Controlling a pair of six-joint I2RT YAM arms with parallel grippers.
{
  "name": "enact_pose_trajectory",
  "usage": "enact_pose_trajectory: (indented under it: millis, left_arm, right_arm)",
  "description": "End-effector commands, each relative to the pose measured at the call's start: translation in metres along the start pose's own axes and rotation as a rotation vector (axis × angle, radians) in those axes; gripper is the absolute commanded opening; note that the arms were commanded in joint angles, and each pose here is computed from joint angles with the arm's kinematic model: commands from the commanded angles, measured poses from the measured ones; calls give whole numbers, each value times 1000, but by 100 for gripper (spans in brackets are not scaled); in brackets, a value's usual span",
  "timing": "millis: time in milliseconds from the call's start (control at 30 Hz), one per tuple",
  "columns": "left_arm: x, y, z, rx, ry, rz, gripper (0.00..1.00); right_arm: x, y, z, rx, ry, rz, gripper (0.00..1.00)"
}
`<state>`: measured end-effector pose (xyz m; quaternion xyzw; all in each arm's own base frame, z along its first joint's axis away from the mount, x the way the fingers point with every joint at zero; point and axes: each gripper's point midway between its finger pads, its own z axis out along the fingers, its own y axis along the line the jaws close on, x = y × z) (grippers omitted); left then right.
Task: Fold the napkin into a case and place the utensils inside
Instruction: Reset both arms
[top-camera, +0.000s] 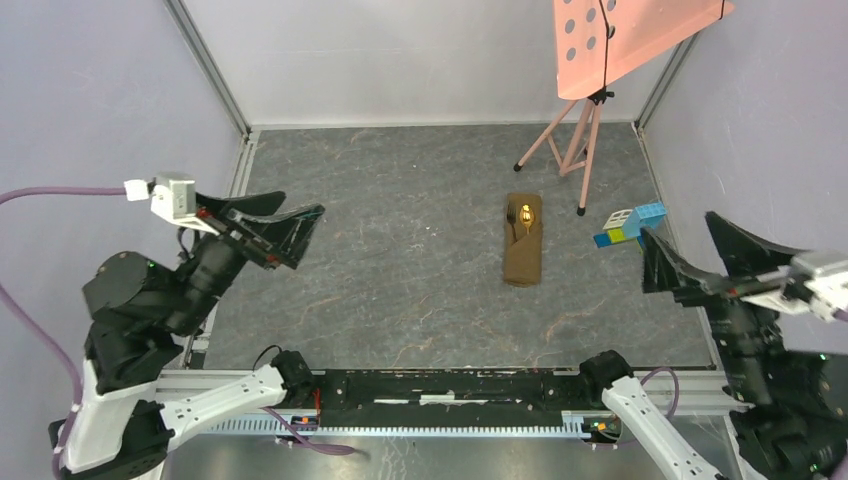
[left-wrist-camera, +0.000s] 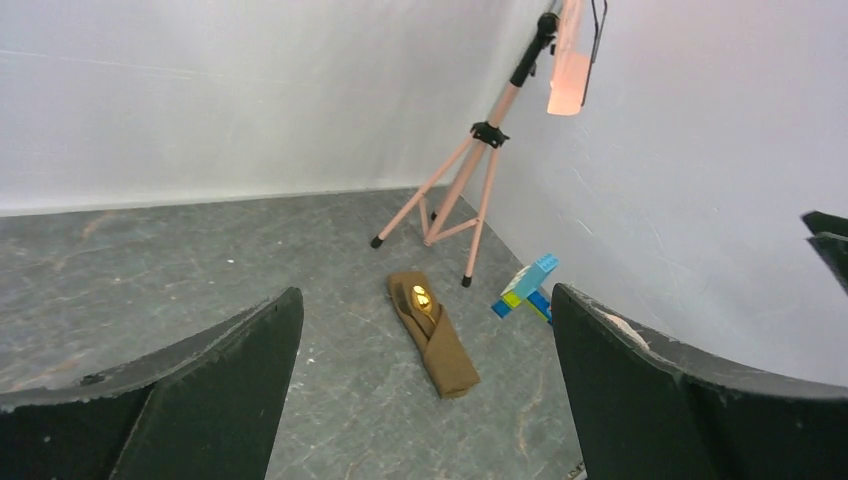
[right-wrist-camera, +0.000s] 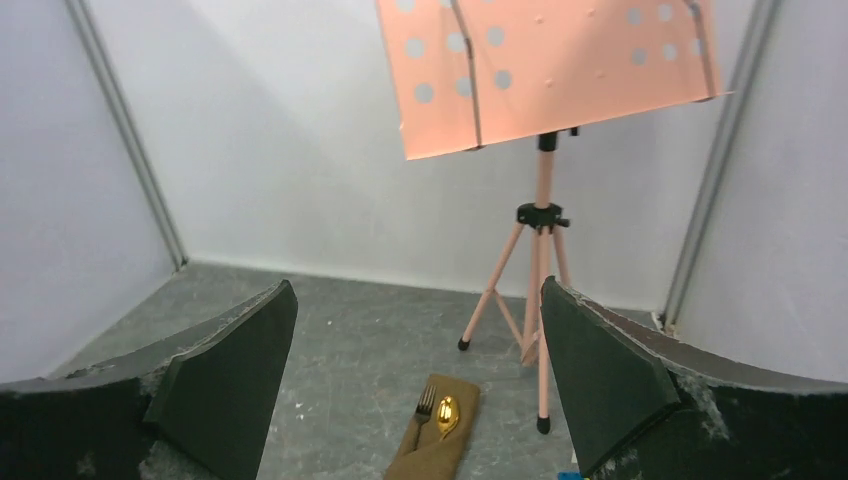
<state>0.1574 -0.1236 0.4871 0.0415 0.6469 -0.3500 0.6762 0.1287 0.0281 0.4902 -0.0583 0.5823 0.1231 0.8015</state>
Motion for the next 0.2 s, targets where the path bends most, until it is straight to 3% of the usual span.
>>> enact_pose_trajectory:
  millis: [0, 167]
  left_arm:
    - [-1, 22, -22, -59, 44, 127, 100]
    - [-13, 21, -32, -52, 26, 115, 100]
  right_arm:
    - [2, -20, -19, 108, 10, 37, 98]
    - [-3, -22, -26, 119, -15, 50, 98]
